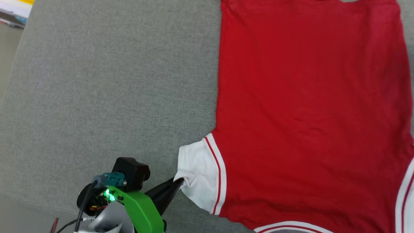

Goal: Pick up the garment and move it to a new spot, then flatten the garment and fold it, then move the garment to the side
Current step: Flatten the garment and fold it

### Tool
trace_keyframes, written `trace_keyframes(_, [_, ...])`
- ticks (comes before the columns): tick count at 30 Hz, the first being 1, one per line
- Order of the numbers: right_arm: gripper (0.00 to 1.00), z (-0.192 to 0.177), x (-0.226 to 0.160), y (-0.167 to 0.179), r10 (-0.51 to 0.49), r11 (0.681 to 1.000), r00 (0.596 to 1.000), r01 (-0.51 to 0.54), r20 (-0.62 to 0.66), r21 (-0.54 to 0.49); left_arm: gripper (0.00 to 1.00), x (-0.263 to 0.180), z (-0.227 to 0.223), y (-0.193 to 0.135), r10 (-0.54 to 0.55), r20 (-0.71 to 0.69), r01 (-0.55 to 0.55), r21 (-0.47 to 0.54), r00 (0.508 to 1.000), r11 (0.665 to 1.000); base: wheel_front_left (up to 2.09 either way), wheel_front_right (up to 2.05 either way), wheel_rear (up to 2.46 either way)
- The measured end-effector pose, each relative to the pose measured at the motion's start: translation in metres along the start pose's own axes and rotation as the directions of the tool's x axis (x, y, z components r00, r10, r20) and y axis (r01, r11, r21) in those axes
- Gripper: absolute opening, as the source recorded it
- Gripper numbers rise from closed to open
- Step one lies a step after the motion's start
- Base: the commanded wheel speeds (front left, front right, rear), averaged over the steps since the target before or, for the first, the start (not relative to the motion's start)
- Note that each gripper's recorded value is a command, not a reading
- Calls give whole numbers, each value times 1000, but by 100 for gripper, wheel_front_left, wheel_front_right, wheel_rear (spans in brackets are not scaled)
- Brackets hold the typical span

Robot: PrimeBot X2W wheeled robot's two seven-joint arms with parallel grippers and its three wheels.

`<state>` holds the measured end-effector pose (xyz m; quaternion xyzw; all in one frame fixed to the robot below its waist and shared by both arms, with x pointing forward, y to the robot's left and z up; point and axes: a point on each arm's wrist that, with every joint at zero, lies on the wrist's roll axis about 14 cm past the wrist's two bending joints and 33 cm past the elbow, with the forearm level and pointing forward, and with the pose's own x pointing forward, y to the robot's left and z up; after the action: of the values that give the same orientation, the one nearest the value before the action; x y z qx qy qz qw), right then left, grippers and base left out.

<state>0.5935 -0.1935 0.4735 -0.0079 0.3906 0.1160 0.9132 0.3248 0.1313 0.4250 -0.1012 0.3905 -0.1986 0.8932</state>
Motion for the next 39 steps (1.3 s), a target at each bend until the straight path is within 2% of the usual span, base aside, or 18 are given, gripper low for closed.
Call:
trace_keyframes(6, [100, 3, 54, 3, -14, 1000, 997, 13, -82, -13, 0, 6, -10, 8, 25, -21, -26, -51, 999, 998, 0, 0, 0])
trace_keyframes(14, [100, -19, 116, 18, -7, 1000, 981, 1, -193, -27, 0, 13, -17, 22, 77, -26, -79, -81, 997, 994, 0, 0, 0])
trace_keyframes(21, [100, -32, 143, 27, -1, 999, 971, -12, -241, -51, 0, 13, -26, 33, 124, -43, -128, -104, 991, 986, 0, 0, 0])
trace_keyframes(22, [68, -34, 144, 27, -1, 998, 968, -13, -250, -54, 0, 12, -26, 34, 128, -42, -132, -105, 991, 986, 0, 0, 0])
trace_keyframes(23, [24, -35, 144, 28, -1, 998, 967, -15, -255, -58, 0, 12, -27, 35, 132, -43, -136, -106, 990, 985, 0, 0, 0])
trace_keyframes(24, [0, -35, 144, 28, -2, 998, 966, -14, -257, -60, 0, 12, -26, 35, 133, -42, -137, -106, 990, 985, 0, 0, 0])
trace_keyframes(33, [0, -39, 133, 25, -11, 997, 965, -9, -261, -72, 0, 10, -23, 34, 131, -25, -133, -98, 991, 986, 0, 0, 0])
trace_keyframes(39, [0, -55, 105, 16, -31, 997, 963, 13, -269, -72, 0, 3, -10, 32, 131, 33, -128, -67, 991, 989, 0, 0, 0])
